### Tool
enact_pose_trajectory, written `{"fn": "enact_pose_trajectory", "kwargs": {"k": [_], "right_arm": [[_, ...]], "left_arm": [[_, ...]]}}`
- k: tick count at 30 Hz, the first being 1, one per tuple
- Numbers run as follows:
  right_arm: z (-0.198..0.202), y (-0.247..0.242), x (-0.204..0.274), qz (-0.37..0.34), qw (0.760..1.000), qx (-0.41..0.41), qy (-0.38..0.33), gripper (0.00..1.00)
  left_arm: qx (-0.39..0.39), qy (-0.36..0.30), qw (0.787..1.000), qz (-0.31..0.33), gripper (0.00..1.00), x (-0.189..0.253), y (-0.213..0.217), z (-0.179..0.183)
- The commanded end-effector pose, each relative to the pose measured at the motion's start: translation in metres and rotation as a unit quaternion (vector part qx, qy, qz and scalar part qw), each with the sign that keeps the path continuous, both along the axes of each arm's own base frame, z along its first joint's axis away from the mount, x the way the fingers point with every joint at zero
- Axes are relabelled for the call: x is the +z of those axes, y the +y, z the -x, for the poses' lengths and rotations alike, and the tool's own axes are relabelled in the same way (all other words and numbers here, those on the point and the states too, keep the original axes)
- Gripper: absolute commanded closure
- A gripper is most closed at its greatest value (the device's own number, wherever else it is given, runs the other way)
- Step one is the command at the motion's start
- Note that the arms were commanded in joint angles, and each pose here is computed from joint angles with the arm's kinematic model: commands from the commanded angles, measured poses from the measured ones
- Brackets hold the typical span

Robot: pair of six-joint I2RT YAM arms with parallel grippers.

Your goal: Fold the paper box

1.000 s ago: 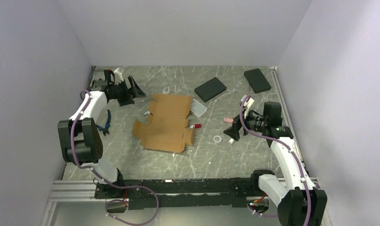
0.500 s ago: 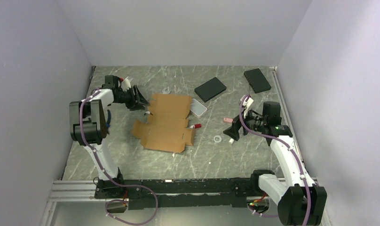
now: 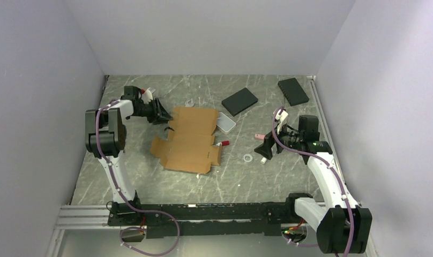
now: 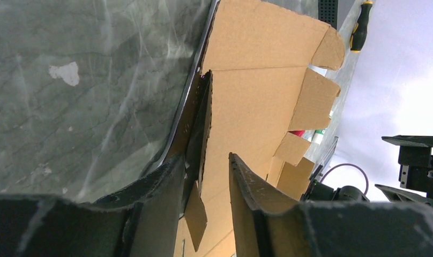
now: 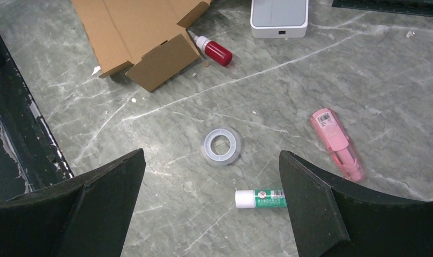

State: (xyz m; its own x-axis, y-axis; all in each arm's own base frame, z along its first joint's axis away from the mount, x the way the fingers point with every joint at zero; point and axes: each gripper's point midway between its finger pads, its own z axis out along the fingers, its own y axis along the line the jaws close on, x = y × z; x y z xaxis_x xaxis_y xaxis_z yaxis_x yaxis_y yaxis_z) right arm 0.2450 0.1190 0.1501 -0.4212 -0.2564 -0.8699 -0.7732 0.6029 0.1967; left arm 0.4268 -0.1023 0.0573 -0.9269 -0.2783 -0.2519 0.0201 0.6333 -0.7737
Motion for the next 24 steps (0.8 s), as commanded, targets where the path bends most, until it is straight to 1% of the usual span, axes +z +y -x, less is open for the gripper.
{"fn": "enact_pose_trajectory", "kwargs": {"k": [1, 6, 8, 10, 12, 13, 14, 15, 20, 22, 24], "right_arm": [[-0.008, 0.000, 0.006, 0.006, 1.000, 0.004, -0.026, 0.00], [-0.008, -0.001, 0.006, 0.009, 1.000, 0.002, -0.029, 0.00], [-0.008, -0.001, 0.006, 0.009, 1.000, 0.002, -0.029, 0.00], [-0.008, -0.001, 0.006, 0.009, 1.000, 0.003, -0.029, 0.00], [-0.008, -0.001, 0.006, 0.009, 1.000, 0.004, -0.028, 0.00], [-0.008, -0.001, 0.006, 0.009, 1.000, 0.004, -0.029, 0.00], [-0.008, -0.001, 0.006, 0.009, 1.000, 0.003, -0.029, 0.00], [-0.008, -0.001, 0.006, 0.010, 0.999, 0.003, -0.030, 0.00], [-0.007, -0.001, 0.009, 0.011, 0.999, 0.002, -0.035, 0.00], [-0.005, 0.001, 0.011, 0.004, 0.999, 0.007, -0.035, 0.00], [-0.002, 0.005, 0.014, -0.009, 0.999, 0.015, -0.032, 0.00]], "left_arm": [[-0.021, -0.022, 0.999, 0.020, 0.60, 0.010, -0.011, -0.010], [-0.030, -0.017, 0.999, 0.019, 0.61, 0.005, -0.018, -0.012], [-0.032, -0.017, 0.999, 0.018, 0.64, 0.004, -0.020, -0.012], [-0.034, -0.021, 0.999, 0.016, 0.72, 0.006, -0.020, -0.012], [-0.034, -0.026, 0.999, 0.011, 0.87, 0.009, -0.019, -0.013], [-0.034, -0.031, 0.999, 0.008, 0.93, 0.012, -0.018, -0.013], [-0.032, -0.037, 0.999, 0.004, 0.98, 0.016, -0.018, -0.013], [-0.031, -0.044, 0.999, -0.003, 1.00, 0.021, -0.017, -0.013], [-0.018, -0.104, 0.993, -0.054, 1.00, 0.055, -0.008, -0.003], [-0.013, -0.147, 0.985, -0.087, 1.00, 0.078, -0.008, 0.006], [-0.012, -0.195, 0.973, -0.123, 1.00, 0.099, -0.013, 0.016]]}}
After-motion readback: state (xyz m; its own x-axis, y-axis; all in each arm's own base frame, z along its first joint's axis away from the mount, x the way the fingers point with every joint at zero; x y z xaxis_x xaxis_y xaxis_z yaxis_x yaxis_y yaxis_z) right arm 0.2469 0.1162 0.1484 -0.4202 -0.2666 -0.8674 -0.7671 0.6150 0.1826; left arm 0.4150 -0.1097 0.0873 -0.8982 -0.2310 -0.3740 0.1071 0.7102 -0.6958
